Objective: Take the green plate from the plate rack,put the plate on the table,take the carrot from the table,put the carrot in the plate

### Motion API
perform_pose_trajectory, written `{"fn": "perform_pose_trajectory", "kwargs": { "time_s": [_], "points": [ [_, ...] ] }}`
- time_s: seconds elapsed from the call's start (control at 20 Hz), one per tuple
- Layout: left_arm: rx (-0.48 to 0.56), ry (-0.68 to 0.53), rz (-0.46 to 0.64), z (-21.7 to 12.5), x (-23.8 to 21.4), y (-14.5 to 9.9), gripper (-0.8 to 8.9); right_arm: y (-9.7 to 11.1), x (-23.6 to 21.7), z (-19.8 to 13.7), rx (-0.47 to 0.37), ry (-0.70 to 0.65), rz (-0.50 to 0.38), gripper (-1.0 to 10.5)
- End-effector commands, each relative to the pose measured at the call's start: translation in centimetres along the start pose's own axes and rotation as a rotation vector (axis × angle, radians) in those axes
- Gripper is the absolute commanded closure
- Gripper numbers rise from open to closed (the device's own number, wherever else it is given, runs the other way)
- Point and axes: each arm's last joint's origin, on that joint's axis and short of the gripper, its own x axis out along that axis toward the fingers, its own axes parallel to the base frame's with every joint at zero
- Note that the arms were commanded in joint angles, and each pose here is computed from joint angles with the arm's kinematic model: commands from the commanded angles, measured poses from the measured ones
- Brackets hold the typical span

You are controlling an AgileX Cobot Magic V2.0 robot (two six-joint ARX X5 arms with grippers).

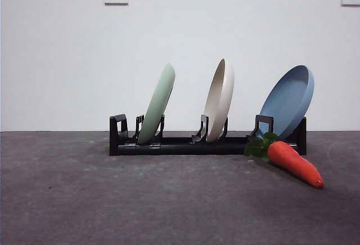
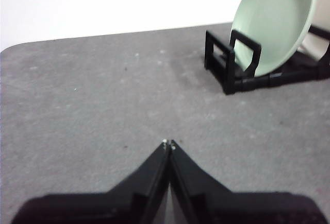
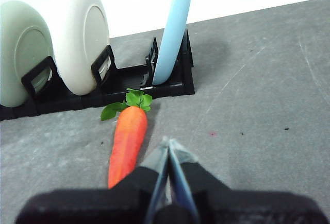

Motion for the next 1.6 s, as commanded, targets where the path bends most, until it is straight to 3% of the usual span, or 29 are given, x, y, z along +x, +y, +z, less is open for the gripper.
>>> {"fn": "perform_pose_trajectory", "kwargs": {
  "time_s": [0.05, 0.25, 0.55, 0.8, 1.0, 1.6],
  "points": [
    [-0.109, -0.013, -0.001, -0.2, 0.1, 0.0, 8.18, 0.0, 0.1, -0.1, 0.022, -0.006, 0.006, 9.5],
    [-0.206, -0.027, -0.066, 0.5, -0.1, -0.2, 8.2, 0.2, -0.3, 1.1, 0.115, -0.045, 0.014, 9.6],
    [-0.273, -0.045, -0.143, 2.7, -1.0, -0.3, 8.2, 0.8, -1.2, 4.0, 0.125, -0.084, 0.032, 9.6],
    [-0.281, -0.047, -0.187, 5.3, -2.2, -0.4, 8.2, 1.4, -1.8, 6.9, 0.121, -0.018, 0.067, 9.6],
    [-0.28, -0.022, -0.25, 7.7, -2.9, -0.5, 8.2, 2.1, -2.0, 9.5, 0.059, 0.104, 0.119, 9.6],
    [-0.174, 0.175, -0.536, 13.7, -4.2, -1.2, 8.2, 4.0, -2.4, 15.9, -0.11, 0.459, 0.423, 9.6]
  ]
}}
